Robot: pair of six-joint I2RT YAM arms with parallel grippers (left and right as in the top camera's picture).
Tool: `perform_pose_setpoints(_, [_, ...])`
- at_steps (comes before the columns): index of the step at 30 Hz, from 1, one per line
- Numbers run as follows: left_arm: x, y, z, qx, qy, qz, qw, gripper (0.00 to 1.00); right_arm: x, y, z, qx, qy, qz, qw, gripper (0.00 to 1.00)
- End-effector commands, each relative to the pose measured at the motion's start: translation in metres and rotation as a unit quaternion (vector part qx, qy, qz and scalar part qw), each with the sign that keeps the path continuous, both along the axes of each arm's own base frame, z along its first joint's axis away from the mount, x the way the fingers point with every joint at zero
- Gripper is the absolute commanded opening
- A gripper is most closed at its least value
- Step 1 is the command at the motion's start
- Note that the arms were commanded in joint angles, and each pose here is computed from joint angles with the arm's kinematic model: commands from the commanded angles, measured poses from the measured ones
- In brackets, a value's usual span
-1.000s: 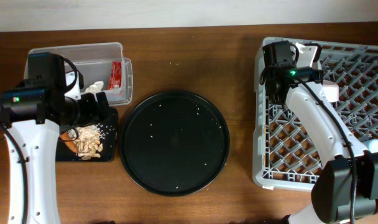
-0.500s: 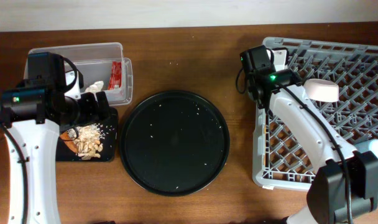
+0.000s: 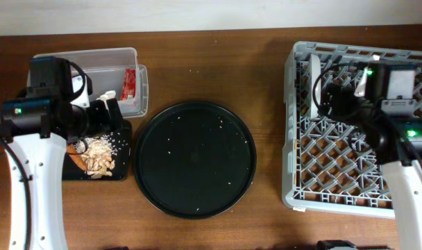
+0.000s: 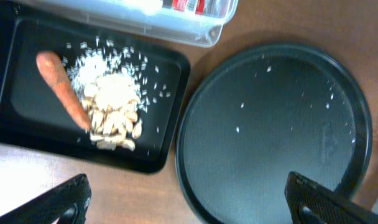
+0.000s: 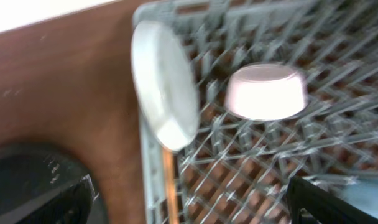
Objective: Sort waste into correct bins and load items into the dishwasher rack
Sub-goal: 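Release the plate and withdraw the right gripper to the rack's front edge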
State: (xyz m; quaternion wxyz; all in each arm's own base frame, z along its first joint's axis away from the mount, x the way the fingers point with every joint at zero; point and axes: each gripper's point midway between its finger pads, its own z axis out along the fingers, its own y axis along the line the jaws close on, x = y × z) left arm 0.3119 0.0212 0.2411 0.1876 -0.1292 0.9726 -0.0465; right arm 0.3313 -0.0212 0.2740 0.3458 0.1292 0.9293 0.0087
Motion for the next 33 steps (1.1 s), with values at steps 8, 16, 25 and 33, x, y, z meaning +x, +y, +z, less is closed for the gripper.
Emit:
perform_pose_setpoints(8, [0.013,-0.047,-0.062,0.012,0.117,-0.084,0.989,0.99,-0.029,0.045,-0.081,0.113,0.201,0.149,0.962,0.98])
perform_pose_setpoints(16, [-0.025,-0.045,-0.070,0.011,0.168,-0.084,0.982,0.99,-0.058,0.037,-0.095,0.094,0.240,0.134,0.957,0.99])
perform_pose_setpoints(25, [-0.066,-0.043,-0.058,0.019,-0.090,-0.081,0.992,0.99,-0.095,0.038,-0.067,0.043,0.035,0.141,0.988,0.98])
perform_pose_setpoints(33, [-0.109,-0.041,-0.001,0.024,-0.274,-0.075,0.958,0.99,-0.129,0.035,-0.043,0.007,-0.052,0.131,0.990,0.98])
